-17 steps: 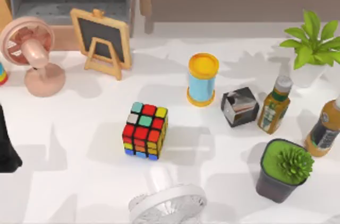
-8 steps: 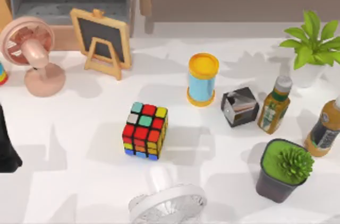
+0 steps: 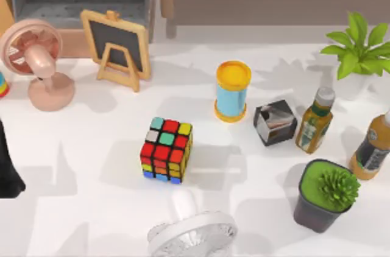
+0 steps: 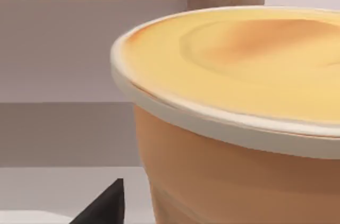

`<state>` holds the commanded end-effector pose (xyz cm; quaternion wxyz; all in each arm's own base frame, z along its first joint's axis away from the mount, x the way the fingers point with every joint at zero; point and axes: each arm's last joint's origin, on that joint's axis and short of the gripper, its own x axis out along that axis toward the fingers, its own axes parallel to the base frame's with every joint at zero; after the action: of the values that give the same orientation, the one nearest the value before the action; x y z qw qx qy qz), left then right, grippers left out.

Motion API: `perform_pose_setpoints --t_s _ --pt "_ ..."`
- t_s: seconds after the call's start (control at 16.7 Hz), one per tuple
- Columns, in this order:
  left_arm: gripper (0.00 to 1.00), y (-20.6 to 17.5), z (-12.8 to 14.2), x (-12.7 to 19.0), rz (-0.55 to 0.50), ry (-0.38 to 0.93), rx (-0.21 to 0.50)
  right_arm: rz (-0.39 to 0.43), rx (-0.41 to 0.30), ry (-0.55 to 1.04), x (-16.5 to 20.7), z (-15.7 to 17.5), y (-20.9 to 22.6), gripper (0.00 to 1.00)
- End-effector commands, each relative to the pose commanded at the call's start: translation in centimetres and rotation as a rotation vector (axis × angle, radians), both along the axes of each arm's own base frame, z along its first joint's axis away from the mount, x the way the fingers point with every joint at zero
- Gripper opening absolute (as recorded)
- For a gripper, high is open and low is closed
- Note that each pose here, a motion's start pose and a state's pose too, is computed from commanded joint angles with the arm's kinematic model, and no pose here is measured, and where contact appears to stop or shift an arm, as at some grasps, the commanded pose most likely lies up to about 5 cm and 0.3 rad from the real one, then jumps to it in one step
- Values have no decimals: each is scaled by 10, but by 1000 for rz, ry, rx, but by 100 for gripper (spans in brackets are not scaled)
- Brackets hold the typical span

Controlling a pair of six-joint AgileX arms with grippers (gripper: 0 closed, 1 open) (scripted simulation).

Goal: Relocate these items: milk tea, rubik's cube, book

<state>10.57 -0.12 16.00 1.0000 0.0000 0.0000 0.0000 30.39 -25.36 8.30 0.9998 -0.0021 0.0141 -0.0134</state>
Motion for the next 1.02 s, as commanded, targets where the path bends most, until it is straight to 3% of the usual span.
perform_pose_setpoints --t_s 0.36,0.72,1.02 --pt "100 0 0 0 0 0 0 6 9 7 -2 2 2 100" --pt "100 0 0 0 0 0 0 1 0 1 -19 47 1 100" --pt "100 0 0 0 0 0 0 7 -3 -3 -18 50 2 100"
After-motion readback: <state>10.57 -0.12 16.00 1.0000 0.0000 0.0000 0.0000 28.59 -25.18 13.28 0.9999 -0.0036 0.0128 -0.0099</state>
